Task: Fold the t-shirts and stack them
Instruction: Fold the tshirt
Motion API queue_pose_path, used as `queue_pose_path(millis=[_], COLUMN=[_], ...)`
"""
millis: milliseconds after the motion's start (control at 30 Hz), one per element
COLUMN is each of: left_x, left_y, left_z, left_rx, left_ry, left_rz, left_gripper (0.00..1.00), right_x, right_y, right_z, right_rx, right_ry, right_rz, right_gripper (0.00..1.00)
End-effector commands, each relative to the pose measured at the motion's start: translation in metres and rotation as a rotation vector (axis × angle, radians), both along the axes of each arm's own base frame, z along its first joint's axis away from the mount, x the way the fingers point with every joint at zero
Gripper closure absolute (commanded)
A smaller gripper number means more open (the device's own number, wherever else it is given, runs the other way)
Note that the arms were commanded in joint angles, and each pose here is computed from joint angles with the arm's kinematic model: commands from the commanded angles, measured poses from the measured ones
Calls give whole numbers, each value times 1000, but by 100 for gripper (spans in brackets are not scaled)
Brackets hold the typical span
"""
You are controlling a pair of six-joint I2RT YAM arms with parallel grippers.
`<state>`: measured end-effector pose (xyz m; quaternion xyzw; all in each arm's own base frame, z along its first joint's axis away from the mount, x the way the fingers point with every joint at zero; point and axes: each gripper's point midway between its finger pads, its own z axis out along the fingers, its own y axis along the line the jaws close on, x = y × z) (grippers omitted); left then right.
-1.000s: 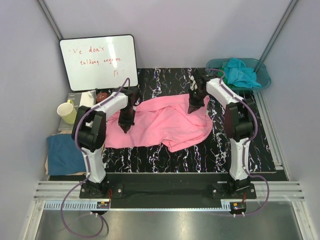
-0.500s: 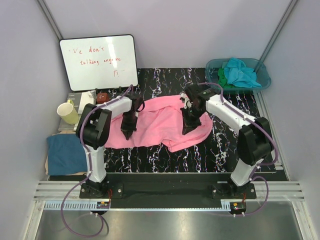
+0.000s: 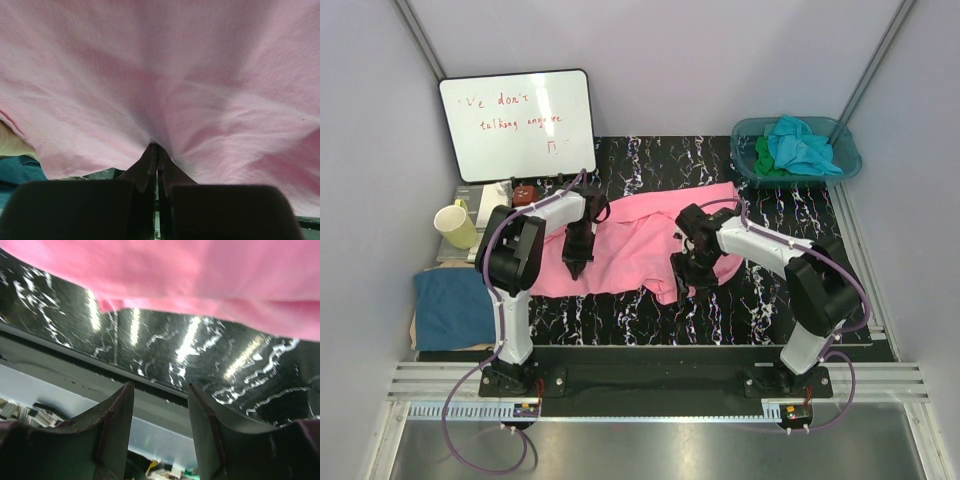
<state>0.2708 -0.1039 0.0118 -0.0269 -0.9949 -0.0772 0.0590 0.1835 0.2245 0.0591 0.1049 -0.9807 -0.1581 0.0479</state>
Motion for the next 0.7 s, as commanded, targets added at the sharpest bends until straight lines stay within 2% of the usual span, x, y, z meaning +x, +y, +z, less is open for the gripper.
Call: queue_pose_path(millis=[0, 367, 667], left_x=[0, -7, -10], left_y=[-7, -5, -5], left_z=[-26, -27, -29], left_rx=[-24, -24, -26], left_ry=[14, 14, 20], left_rz=[24, 37, 37], left_gripper=[100, 100, 100], right_x=[20, 9, 35], right_y=[29, 87, 81], right_z=[4, -22, -39], right_rx=[68, 54, -106], right_ry=[-113, -177, -312], right_rz=[-5, 142, 182], right_gripper=[46, 46, 51])
